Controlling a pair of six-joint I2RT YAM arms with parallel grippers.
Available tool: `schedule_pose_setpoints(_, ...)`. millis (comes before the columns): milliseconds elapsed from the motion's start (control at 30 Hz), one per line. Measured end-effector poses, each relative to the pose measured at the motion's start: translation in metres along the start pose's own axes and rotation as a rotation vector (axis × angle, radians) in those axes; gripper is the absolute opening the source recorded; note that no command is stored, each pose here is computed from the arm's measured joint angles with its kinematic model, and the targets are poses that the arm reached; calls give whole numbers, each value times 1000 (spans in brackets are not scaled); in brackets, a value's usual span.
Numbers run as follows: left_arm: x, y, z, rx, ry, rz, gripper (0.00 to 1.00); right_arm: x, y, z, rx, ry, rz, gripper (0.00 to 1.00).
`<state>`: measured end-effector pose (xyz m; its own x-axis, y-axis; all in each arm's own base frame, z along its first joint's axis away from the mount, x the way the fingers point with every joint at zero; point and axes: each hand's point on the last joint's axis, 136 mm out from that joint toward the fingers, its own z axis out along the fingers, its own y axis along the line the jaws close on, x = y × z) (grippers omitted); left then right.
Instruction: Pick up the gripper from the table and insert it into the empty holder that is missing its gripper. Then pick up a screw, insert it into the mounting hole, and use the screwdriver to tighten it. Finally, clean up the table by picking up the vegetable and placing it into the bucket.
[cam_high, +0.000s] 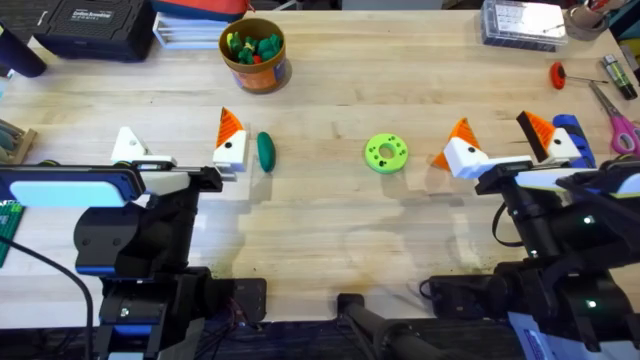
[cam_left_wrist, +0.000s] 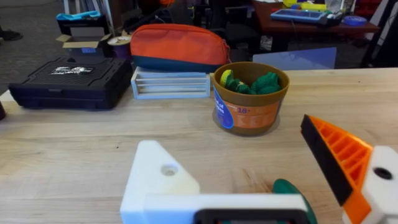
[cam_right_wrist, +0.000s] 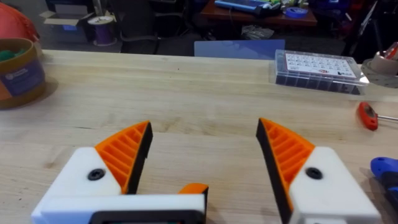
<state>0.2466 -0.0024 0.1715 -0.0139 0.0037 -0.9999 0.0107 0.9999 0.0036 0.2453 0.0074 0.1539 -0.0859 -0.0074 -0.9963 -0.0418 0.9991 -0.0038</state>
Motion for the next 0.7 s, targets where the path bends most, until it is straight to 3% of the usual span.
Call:
schedule_pose_setpoints(433,0,0,0,0,2,0,977,1,0,0,0,5,-4,994)
schedule_pose_setpoints(533,3,0,-2,1,43,0,977,3,0,-2,0,35,1,994)
schedule_pose_setpoints(600,-3,0,-6,1,71,3,977,5,2,-9,-9,104,5,993)
schedule_pose_setpoints(700,-29,0,-17,2,117,5,977,3,4,-22,-20,189,13,993)
